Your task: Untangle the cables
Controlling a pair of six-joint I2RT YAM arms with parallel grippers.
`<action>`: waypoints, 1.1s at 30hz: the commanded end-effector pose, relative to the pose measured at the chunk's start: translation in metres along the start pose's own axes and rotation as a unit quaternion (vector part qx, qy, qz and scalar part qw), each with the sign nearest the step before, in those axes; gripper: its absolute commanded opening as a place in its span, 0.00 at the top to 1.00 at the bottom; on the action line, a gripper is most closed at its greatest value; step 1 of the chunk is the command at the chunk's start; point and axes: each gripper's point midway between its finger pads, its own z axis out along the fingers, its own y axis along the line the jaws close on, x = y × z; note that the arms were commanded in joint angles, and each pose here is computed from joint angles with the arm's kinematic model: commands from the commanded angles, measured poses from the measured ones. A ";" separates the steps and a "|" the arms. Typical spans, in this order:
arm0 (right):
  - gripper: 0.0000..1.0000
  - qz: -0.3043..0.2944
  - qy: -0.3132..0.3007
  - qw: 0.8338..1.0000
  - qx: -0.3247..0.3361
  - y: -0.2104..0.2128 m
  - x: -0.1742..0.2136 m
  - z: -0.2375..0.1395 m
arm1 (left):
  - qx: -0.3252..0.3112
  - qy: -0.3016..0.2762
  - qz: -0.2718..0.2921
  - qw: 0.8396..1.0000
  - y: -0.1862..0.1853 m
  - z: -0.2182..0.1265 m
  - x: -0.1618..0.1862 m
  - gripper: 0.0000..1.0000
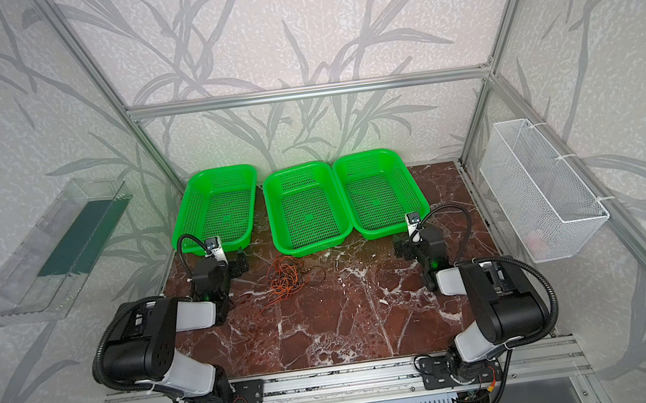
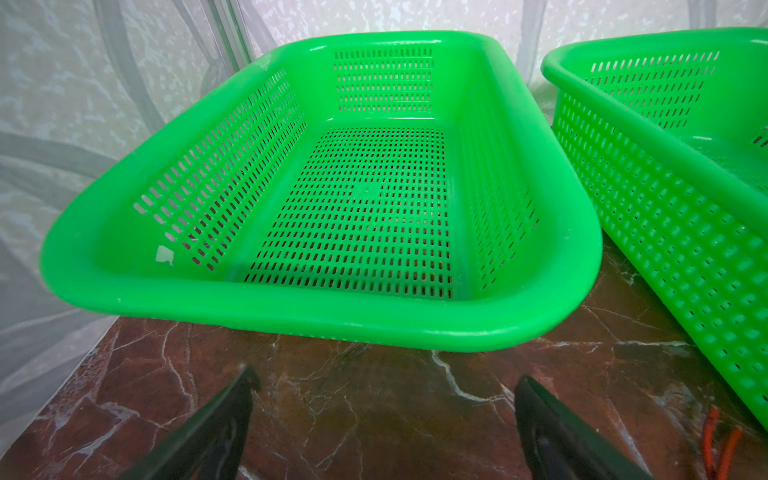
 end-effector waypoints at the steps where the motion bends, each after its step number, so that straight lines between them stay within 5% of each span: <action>1: 0.01 -0.004 -0.019 1.000 -0.001 -0.001 -0.013 0.003 | -0.002 -0.004 -0.011 1.000 0.001 0.004 -0.006 0.01; 19: 0.01 0.006 -0.047 0.999 0.027 -0.011 -0.023 -0.012 | -0.017 -0.012 -0.020 1.000 0.008 -0.005 -0.021 0.02; 28: 0.03 -0.022 -0.063 0.997 -0.029 0.010 -0.061 -0.034 | 0.048 -0.010 -0.048 0.998 -0.008 -0.044 -0.054 0.07; 33: 0.08 -0.038 -0.074 0.988 -0.133 0.062 -0.108 -0.070 | 0.105 0.066 -0.107 0.986 -0.027 -0.078 -0.058 0.17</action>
